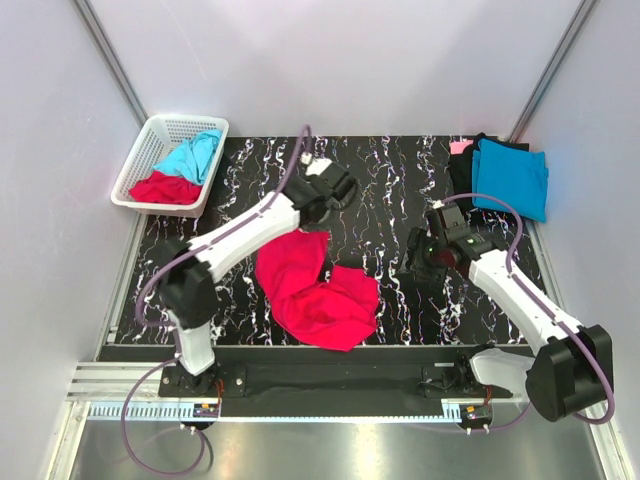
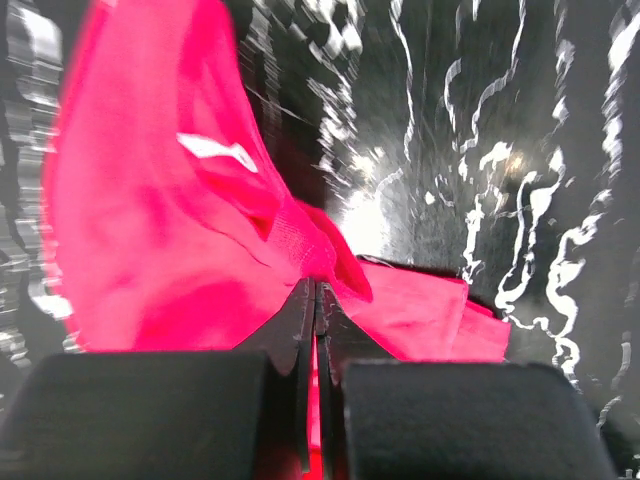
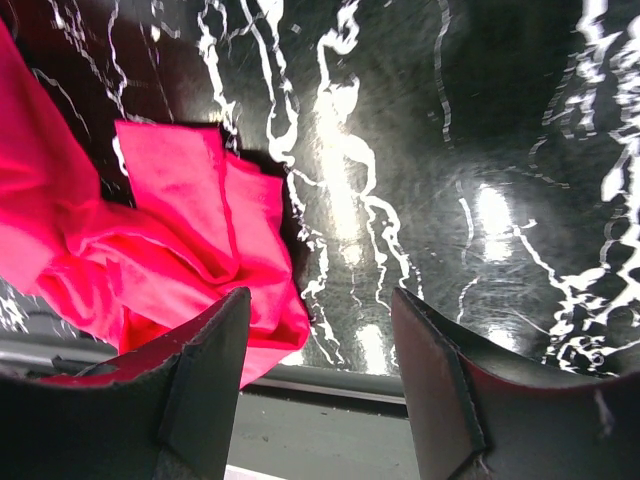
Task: Fold and stack the t-shirts
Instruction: Flatten the tshirt out
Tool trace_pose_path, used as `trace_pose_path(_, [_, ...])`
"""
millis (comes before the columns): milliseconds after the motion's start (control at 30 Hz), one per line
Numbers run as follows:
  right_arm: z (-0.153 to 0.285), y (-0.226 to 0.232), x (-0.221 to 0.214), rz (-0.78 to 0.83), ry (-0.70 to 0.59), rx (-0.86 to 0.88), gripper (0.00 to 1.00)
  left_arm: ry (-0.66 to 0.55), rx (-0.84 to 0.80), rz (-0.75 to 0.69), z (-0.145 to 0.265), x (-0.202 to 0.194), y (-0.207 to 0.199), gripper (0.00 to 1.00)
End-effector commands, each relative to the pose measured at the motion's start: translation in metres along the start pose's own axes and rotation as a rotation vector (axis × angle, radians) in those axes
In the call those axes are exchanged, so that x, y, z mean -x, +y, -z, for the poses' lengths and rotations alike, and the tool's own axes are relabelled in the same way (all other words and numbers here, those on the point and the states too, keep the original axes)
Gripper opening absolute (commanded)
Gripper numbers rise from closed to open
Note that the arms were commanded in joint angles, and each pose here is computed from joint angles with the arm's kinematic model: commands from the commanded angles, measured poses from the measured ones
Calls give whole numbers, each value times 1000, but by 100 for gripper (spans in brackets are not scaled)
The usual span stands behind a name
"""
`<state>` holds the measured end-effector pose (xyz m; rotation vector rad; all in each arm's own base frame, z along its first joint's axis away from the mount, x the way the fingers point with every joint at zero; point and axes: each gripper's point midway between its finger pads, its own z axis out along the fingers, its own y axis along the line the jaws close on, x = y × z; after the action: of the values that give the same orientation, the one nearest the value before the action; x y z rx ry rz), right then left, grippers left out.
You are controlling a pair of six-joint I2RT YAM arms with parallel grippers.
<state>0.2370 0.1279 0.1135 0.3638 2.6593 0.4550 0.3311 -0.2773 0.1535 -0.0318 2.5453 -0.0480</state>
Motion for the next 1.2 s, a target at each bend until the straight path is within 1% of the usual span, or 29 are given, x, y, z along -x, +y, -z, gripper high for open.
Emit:
trace_pose_path(0, [-7,12,-4,22,21,31,65,-146,98,70,39,36,44,0])
trace_pose_path(33, [-8,11,-3,25,15,23,65,-187,99,110,56,46,55,0])
trace_pose_path(100, [-9,13,-1,29,13,19,65,-243,138,141,73,56,74,0])
trace_pose_path(133, [-9,13,2,31,6,13,65,-279,129,165,88,64,83,0])
trace_pose_path(167, [-10,14,4,34,4,10,65,-288,103,165,92,69,83,0])
trace_pose_path(200, [-10,15,5,37,3,12,64,-301,78,157,98,78,81,0])
trace_pose_path(233, [-11,16,6,43,7,15,65,-288,81,104,94,83,80,0])
trace_pose_path(267, [-12,19,9,45,11,15,65,-291,20,84,102,95,65,0])
trace_pose_path(333, [-15,21,10,52,18,14,64,-259,10,35,94,101,52,0])
trace_pose_path(367, [-20,21,10,57,30,9,65,-227,-1,21,87,105,40,0])
trace_pose_path(467, [-33,27,4,94,86,27,65,-192,-19,30,80,109,25,0])
trace_pose_path(567, [-50,31,-4,143,151,20,65,-219,-19,75,85,116,25,0])
trace_pose_path(767, [-68,48,-10,221,193,47,63,-289,32,150,115,115,57,0])
trace_pose_path(900, [-81,58,-7,261,199,63,63,-334,45,208,140,108,81,0])
trace_pose_path(933, [-83,61,-6,268,200,69,63,-358,35,230,153,108,89,0])
trace_pose_path(1167, [-108,73,-3,294,242,97,61,-335,48,238,166,86,110,0])
